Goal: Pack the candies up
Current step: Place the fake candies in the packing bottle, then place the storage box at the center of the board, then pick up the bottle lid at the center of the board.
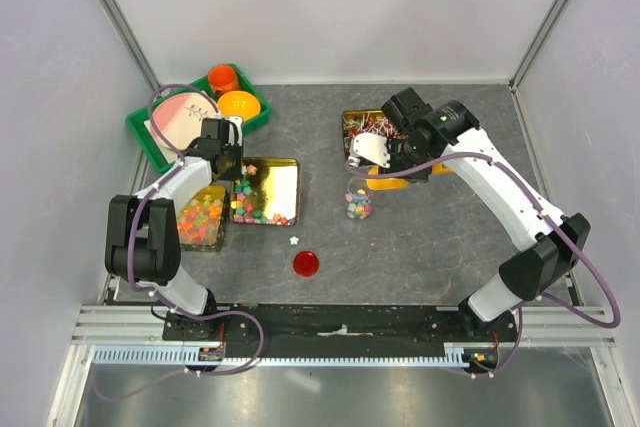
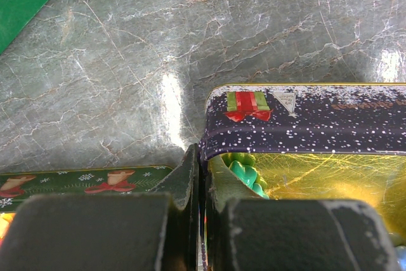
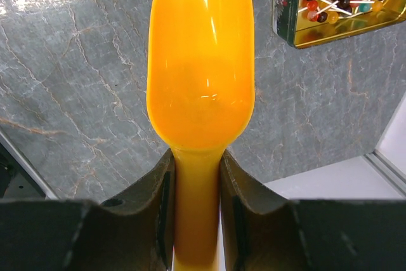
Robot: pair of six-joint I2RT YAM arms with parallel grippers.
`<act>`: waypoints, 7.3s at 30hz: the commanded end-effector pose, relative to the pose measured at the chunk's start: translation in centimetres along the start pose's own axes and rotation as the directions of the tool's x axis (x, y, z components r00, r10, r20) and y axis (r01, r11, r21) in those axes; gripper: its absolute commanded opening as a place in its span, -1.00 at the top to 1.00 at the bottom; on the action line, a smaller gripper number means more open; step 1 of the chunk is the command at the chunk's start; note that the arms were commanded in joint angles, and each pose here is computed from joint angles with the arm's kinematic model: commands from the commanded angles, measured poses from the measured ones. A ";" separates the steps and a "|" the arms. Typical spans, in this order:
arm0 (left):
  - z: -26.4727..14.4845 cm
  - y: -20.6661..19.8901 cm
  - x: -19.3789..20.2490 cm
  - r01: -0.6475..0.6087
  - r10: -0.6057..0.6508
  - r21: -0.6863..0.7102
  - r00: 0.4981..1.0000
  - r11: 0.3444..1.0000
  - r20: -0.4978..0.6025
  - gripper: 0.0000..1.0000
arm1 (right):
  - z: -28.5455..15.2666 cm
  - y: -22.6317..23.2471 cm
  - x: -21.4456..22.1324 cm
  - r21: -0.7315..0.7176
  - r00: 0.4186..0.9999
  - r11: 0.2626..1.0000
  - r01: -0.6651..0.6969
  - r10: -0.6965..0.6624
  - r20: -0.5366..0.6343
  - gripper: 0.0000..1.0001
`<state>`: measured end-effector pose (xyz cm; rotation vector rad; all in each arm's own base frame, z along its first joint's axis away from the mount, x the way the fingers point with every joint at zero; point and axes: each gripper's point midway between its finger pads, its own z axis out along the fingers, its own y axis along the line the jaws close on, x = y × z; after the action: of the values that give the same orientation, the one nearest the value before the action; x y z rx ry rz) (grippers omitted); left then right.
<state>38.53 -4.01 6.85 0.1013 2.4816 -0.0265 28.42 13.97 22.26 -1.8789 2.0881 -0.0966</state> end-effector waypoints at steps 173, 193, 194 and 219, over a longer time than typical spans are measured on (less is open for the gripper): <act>-11.7 4.9 -1.9 0.094 -0.115 0.107 0.971 0.990 0.209 -0.67 | 18.2 20.9 -20.6 -0.229 0.885 0.942 0.244 -0.120 0.451 -0.50; -11.6 4.8 -1.9 0.099 -0.123 0.123 0.971 0.987 0.206 -0.67 | 17.8 21.0 -21.0 -0.225 0.879 0.940 0.255 -0.129 0.458 0.01; -11.6 4.7 -1.9 0.095 -0.121 0.129 0.971 0.987 0.207 -0.66 | 17.3 20.7 -20.9 -0.215 0.879 0.943 0.255 -0.134 0.457 0.00; -7.5 -19.6 -1.5 -0.590 0.343 0.557 0.802 0.585 0.489 -0.71 | -7.6 -2.4 -6.5 0.329 0.748 0.880 -0.343 0.044 0.662 -0.11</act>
<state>31.57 -19.11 11.85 0.9423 2.0863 -0.5875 28.58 21.30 30.60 -1.2349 1.5791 0.1741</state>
